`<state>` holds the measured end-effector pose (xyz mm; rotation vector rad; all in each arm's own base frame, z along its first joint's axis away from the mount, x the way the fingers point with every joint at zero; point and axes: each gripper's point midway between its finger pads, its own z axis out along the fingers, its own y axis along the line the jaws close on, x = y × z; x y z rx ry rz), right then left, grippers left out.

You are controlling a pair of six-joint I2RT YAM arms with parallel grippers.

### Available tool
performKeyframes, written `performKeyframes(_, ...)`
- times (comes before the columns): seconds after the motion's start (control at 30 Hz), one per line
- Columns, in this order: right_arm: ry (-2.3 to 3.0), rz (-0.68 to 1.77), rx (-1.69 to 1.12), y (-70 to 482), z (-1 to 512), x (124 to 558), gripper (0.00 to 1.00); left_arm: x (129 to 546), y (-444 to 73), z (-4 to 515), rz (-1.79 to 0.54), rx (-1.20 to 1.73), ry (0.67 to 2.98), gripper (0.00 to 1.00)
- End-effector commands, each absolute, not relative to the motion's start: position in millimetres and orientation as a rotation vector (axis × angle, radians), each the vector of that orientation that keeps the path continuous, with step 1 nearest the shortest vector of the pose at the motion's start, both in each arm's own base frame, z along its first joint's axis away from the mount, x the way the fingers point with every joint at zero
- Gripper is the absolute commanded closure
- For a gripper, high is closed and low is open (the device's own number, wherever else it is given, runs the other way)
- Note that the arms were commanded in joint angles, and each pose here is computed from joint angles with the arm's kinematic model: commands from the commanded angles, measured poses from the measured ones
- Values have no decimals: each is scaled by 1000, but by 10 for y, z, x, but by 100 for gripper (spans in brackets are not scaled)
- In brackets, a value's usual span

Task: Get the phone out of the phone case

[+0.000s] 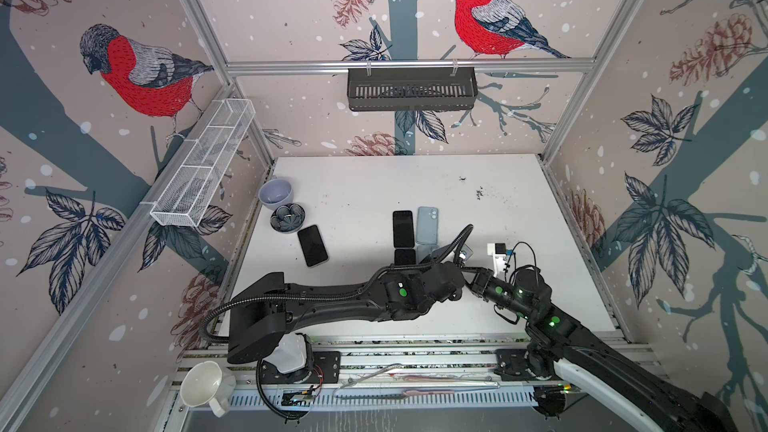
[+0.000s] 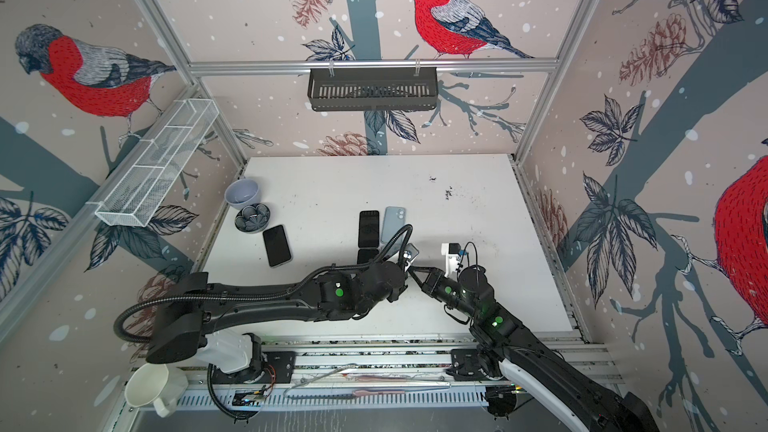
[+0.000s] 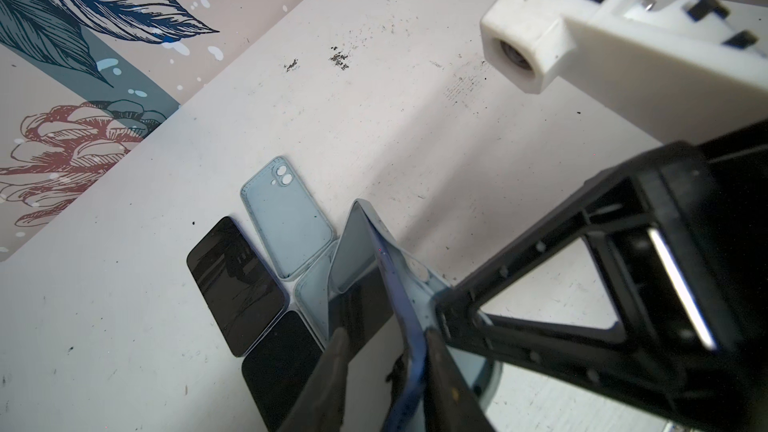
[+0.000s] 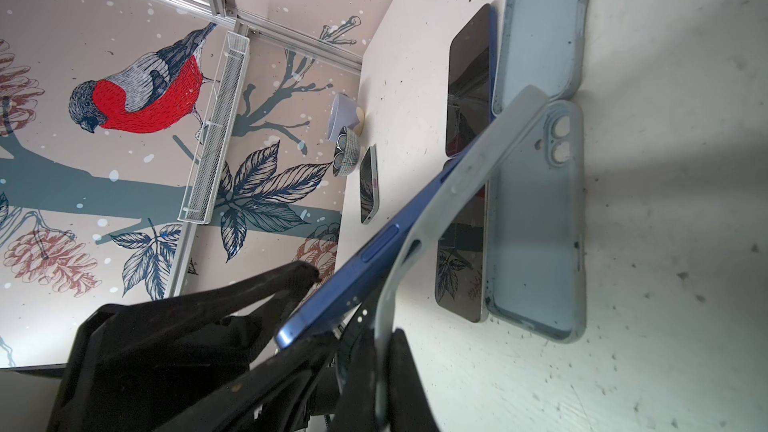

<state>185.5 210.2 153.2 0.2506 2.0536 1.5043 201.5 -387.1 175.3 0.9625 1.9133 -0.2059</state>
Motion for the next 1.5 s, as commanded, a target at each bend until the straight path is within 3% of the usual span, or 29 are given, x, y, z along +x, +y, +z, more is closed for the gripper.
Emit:
performKeyframes(0.0, 1966, 1557, 203, 2136, 1750, 1861, 100, 2029, -3872, 1793, -197, 962, 1904, 75)
performKeyframes(0.13, 1962, 1552, 209, 2125, 1752, 1869, 100, 1986, -3890, 1776, -220, 985, 1915, 91)
performKeyframes(0.6, 1977, 1527, 224, 2100, 1684, 1878, 100, 1877, -3909, 1997, -340, 993, 1849, 100)
performKeyframes(1.13, 2147, 1183, 331, 1751, 1152, 1992, 100, 1824, -3521, 2729, -120, 844, 1613, 100)
performKeyframes(1.47, 2160, 824, 402, 1208, 1280, 2186, 100, 1721, -3723, 2465, 94, 930, 1562, 100)
